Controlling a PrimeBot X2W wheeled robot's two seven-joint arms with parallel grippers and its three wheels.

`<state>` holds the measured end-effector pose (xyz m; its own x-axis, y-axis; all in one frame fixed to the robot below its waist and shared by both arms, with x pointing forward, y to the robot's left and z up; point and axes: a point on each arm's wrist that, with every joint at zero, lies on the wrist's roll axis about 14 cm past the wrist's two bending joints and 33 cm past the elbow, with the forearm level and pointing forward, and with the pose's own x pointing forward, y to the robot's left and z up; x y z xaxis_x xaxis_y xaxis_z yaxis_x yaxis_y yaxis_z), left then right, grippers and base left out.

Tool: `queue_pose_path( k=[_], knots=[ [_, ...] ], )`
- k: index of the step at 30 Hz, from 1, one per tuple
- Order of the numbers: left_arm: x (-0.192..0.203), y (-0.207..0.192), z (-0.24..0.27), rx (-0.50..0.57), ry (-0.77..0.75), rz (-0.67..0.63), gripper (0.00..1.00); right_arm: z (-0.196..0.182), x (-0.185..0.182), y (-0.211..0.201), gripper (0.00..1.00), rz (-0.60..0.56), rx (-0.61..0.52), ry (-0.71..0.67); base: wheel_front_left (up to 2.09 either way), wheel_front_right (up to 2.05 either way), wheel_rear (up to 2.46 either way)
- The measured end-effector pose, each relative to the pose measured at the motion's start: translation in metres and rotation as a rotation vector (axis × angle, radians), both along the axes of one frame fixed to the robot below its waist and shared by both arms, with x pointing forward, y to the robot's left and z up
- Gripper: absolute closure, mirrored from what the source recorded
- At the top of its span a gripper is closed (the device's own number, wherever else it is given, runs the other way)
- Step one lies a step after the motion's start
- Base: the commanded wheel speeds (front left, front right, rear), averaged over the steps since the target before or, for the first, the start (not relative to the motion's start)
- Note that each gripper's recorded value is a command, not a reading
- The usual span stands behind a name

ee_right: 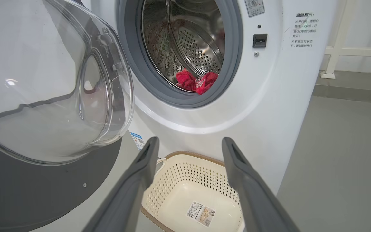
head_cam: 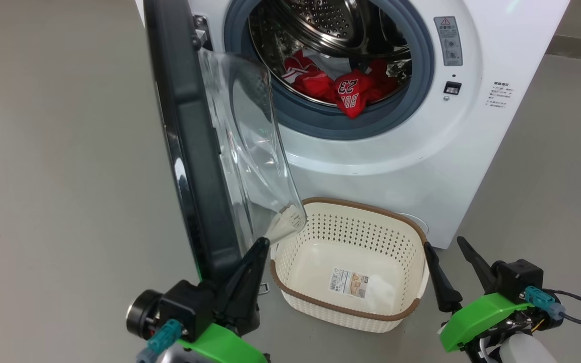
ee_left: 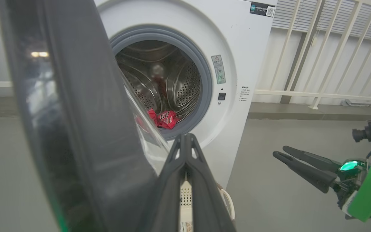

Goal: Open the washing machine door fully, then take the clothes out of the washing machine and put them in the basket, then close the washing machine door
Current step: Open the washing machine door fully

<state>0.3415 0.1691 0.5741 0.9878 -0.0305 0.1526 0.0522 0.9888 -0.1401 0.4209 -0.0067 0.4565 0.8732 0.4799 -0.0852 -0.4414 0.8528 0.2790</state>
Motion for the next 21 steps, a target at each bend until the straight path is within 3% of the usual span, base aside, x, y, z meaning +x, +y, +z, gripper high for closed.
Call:
queue_pose_path(
  k=[13,21],
  knots=[
    [-0.011,0.03,-0.016,-0.013,0.048,0.103,1.0,0.0,-0.004,0.017,0.0,0.052,-0.005,-0.001,0.0,0.0,0.0],
    [-0.036,0.089,-0.028,-0.03,0.085,0.296,1.0,-0.002,-0.007,0.029,0.0,0.087,-0.013,0.001,0.0,0.0,0.0]
  ],
)
